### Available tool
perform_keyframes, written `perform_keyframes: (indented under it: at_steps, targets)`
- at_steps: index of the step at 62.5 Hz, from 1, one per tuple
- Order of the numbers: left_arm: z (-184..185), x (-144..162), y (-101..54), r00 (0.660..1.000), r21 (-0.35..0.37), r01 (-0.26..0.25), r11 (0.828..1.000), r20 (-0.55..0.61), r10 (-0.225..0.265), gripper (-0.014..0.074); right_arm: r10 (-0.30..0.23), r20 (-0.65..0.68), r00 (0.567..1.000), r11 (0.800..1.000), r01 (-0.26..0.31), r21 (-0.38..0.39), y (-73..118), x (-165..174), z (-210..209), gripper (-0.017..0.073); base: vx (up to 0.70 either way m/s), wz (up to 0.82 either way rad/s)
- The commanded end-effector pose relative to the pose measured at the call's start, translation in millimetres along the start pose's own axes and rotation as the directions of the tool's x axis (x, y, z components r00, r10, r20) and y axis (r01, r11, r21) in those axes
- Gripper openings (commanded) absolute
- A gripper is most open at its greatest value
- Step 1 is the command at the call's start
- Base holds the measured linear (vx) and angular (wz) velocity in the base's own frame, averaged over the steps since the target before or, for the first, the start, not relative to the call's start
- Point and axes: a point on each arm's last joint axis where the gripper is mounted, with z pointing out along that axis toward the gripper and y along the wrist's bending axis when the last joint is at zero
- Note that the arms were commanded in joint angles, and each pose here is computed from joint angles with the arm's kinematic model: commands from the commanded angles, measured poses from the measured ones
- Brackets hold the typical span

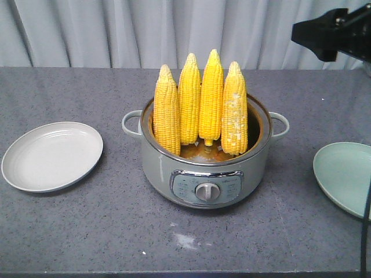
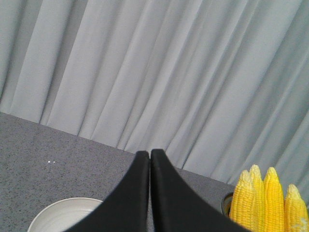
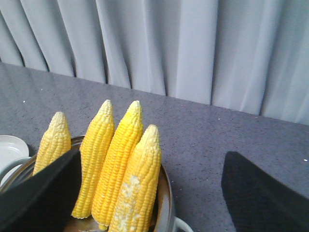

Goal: Distribute corn equally
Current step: 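Lower the right gripper onto the corn cob nearest the green plate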

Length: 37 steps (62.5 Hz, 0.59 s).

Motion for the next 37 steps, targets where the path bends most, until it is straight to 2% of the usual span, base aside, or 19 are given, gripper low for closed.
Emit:
perform_keyframes:
  at_steps: [1, 7, 14, 19, 25, 37]
  targets:
    - [0.7, -15.6, -6.6, 0.996, 0.035, -0.004, 0.999, 0.091, 0.001, -0.0006, 0.026, 0.062, 0.998, 0.999, -0.024, -0.034, -3.3, -27.8, 14.6, 0.0587, 0.0, 0.0]
    - [0.7, -15.6, -6.6, 0.996, 0.035, -0.004, 0.999, 0.091, 0.001, -0.0006, 0.036, 0.034, 0.999, 0.997, -0.033, -0.07, -12.0, -30.0, 42.5, 0.0587, 0.0, 0.0]
    - [0.7, -15.6, -6.6, 0.996, 0.035, -0.004, 0.999, 0.091, 0.001, -0.0006, 0.033, -0.024, 0.999, 0.988, -0.036, -0.149, -9.0, -26.5, 77.9, 0.0587, 0.0, 0.0]
    - [0.7, -15.5, -6.6, 0.996, 0.035, -0.004, 0.999, 0.089, 0.001, -0.0006, 0.018, -0.026, 0.999, 0.992, -0.021, -0.125, -11.9, -23.7, 101.0, 0.0587, 0.0, 0.0]
    - [0.7, -15.4, -6.6, 0.996, 0.035, -0.004, 0.999, 0.088, 0.001, -0.0006, 0.09, -0.043, 0.995, 0.991, -0.094, -0.1, -20.8, -15.5, 119.3, 0.0587, 0.0, 0.0]
    - [0.8, -14.3, -6.1, 0.997, 0.029, -0.012, 1.0, 0.076, 0.01, -0.0006, 0.099, -0.12, 0.988, 0.987, -0.112, -0.114, -24.3, 5.0, 144.0, 0.0587, 0.0, 0.0]
